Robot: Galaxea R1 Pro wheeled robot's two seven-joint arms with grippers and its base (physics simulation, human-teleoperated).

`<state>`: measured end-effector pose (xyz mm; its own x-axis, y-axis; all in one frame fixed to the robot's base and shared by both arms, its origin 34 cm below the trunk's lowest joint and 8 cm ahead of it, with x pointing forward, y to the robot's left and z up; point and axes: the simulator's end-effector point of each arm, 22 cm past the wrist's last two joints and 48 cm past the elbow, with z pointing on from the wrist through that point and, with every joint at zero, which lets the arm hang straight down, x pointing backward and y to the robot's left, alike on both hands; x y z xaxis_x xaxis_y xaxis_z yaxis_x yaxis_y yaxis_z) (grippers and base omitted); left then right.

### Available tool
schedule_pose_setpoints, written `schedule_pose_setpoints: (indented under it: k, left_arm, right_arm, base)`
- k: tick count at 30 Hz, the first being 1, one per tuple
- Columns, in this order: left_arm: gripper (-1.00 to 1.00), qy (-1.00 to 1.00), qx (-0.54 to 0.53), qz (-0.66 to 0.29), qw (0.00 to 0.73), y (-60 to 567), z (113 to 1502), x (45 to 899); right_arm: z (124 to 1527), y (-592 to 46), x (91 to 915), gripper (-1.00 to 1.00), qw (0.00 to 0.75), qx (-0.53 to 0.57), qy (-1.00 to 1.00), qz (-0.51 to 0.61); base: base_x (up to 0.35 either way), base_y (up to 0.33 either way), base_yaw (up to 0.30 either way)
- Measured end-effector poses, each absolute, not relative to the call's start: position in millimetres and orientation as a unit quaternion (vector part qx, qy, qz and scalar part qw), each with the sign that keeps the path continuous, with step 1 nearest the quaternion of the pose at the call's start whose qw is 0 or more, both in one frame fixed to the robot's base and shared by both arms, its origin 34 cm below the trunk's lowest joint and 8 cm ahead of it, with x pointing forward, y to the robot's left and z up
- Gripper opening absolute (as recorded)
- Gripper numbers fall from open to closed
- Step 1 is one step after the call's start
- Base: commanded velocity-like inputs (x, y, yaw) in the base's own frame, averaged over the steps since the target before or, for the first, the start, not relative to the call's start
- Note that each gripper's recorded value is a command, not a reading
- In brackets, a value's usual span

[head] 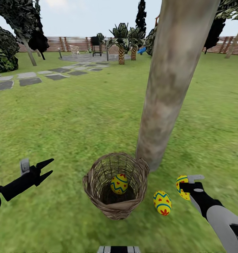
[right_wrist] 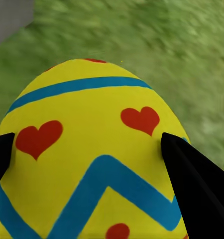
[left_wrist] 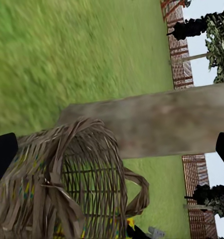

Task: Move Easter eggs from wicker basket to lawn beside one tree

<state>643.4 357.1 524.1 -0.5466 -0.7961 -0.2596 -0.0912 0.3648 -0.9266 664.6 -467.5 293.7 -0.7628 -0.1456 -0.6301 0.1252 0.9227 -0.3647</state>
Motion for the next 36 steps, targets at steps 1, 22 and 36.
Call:
schedule_pose_setpoints:
  k: [1,22,36]
  left_arm:
    - [1.0,0.74,-0.301,-0.476,0.368,357,522,643]
    - [1.0,0.75,-0.331,-0.452,0.351,380,478,643]
    - [1.0,0.758,-0.345,-0.442,0.333,385,446,640]
  right_arm:
    - [293,-468,666,-1.0,0.348,-0.005,0.916,-0.199]
    - [248,-448,666,-1.0,0.291,-0.003,0.931,-0.219]
    - [226,-450,664,-1.0,0.315,0.002,0.921,-0.23]
  base:
    - [0.0,0.0,0.0]
    - [0.0,0.0,0.0]
    - [0.0,0.0,0.0]
